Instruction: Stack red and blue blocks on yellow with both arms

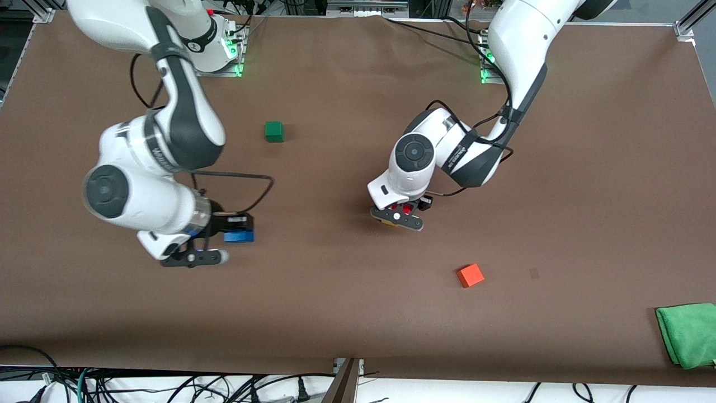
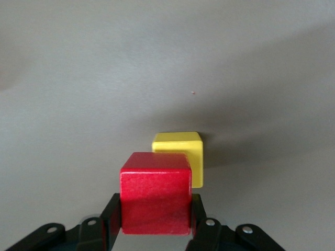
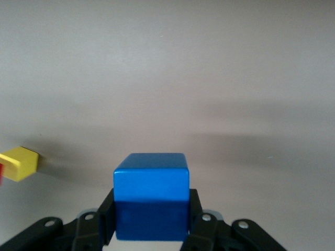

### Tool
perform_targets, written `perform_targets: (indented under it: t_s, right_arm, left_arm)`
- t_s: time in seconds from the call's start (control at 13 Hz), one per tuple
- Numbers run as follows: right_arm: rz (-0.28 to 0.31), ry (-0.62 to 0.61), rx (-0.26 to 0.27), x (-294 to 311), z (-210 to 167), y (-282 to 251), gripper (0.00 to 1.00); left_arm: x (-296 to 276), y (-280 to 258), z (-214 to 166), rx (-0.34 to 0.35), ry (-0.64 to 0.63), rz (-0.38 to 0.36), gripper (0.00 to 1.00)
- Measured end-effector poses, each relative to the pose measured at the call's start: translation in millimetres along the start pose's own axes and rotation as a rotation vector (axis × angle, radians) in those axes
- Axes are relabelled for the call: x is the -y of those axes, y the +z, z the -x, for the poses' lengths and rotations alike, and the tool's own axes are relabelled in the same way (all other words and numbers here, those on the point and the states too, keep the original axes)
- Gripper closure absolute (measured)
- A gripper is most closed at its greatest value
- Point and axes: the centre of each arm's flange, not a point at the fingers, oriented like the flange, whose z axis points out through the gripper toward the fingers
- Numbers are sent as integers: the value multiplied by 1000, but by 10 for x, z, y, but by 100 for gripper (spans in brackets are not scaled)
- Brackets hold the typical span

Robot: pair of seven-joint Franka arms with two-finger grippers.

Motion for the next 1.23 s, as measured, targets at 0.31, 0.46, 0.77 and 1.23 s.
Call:
perform_targets:
  t_s: [0.31, 0.46, 0.77, 1.23]
  right_arm:
    - [4, 63, -18, 310, 1, 195, 45]
    - [-1, 85, -32, 323, -15, 182, 45]
    - [-9, 112, -51, 449, 5, 208, 45]
    - [-21, 203, -64, 798, 131, 298, 45]
  left_arm:
    - [-153, 67, 7, -16, 23, 5, 44]
    - [-154, 67, 4, -19, 26, 1, 44]
    - [-123, 53, -20, -24, 20, 1, 37]
    - [262, -606, -216, -41, -67, 6, 0]
